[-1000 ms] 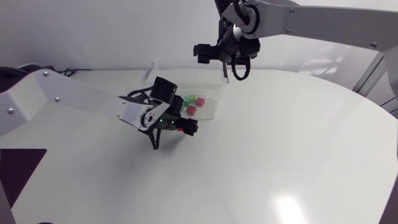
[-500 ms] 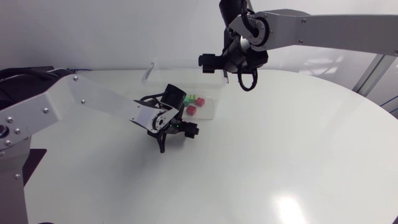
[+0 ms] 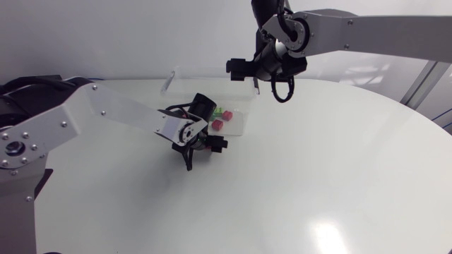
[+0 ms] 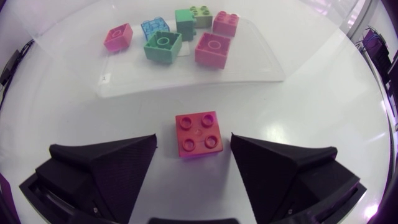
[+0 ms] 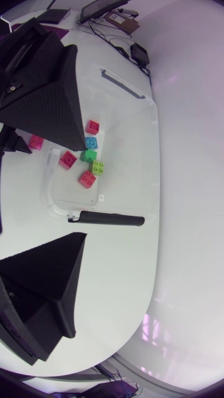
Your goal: Place the duplo bricks in the container
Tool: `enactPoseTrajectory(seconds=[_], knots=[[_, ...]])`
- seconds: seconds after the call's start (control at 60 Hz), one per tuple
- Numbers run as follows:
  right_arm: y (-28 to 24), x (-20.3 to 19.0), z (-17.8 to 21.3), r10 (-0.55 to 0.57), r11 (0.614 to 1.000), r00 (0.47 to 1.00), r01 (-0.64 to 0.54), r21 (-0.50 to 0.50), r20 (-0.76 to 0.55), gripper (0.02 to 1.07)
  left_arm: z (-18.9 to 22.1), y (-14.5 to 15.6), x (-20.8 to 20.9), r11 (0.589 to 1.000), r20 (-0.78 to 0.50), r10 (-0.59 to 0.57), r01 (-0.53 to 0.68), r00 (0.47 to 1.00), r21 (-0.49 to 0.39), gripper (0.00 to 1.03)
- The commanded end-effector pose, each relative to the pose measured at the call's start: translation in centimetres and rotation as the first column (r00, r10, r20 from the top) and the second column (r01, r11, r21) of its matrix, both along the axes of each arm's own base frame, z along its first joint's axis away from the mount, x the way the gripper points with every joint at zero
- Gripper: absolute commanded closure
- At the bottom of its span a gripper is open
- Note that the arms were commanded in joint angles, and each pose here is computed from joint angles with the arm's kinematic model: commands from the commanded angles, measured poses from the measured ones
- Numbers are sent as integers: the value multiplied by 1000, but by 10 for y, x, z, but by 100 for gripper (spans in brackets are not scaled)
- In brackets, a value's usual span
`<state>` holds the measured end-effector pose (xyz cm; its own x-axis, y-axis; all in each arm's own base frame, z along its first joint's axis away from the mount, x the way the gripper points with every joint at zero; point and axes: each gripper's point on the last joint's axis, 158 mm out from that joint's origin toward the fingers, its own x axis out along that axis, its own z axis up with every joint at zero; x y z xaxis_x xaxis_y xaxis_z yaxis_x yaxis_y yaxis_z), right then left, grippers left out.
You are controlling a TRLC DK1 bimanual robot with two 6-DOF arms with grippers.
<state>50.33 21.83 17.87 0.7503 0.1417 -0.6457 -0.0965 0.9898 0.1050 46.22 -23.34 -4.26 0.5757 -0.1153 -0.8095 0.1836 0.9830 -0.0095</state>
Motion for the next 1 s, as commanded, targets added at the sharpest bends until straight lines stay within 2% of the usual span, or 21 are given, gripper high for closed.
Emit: enactPoseTrajectory(seconds=[0.0, 0.067, 0.083, 0.15, 0.167, 0.183, 0.383, 0.483, 0.617, 0.75, 0.983], knots=[[-8, -3, 1, -12, 1000, 1000, 12, -11, 7, 12, -17, 1, -5, 999, -44, 36, -36, 998, -6, 42], [-8, -3, 1, -11, 1000, 1000, 11, -13, 6, 12, -18, 0, -5, 999, -43, 36, -36, 998, -11, 54], [-8, -3, 1, -11, 1000, 1000, 11, -13, 6, 12, -18, 1, -5, 999, -41, 37, -37, 998, -13, 61], [-8, -3, 1, -12, 1000, 1000, 12, -11, 7, 12, -18, 0, -5, 999, -37, 35, -35, 999, -19, 77], [-8, -4, 1, -12, 1000, 1000, 12, -12, 5, 12, -17, -1, -5, 999, -34, 32, -33, 999, -23, 85], [-8, -4, 2, -9, 1000, 1000, 9, -10, 6, 12, -17, -1, -5, 999, -33, 32, -33, 999, -23, 87], [-10, -6, 13, -8, 1000, 1000, 9, -9, 26, 12, -4, 1, -20, 999, -33, 16, -17, 999, -37, 90], [-14, -9, 19, -8, 1000, 999, 8, -10, 37, 12, 10, 13, -35, 999, -33, 6, -8, 999, -41, 90], [-20, -14, 24, -8, 1000, 999, 9, -11, 50, 12, 60, 34, -50, 998, 46, -20, 22, 999, -51, 90], [-23, -18, 26, -8, 1000, 999, 8, -13, 52, 12, 127, 39, -51, 995, 155, -40, 54, 987, -90, 90], [-26, -24, 30, -7, 1000, 998, 8, -24, 60, 12, 211, 44, -18, 986, 294, -36, 81, 955, -145, 90]])
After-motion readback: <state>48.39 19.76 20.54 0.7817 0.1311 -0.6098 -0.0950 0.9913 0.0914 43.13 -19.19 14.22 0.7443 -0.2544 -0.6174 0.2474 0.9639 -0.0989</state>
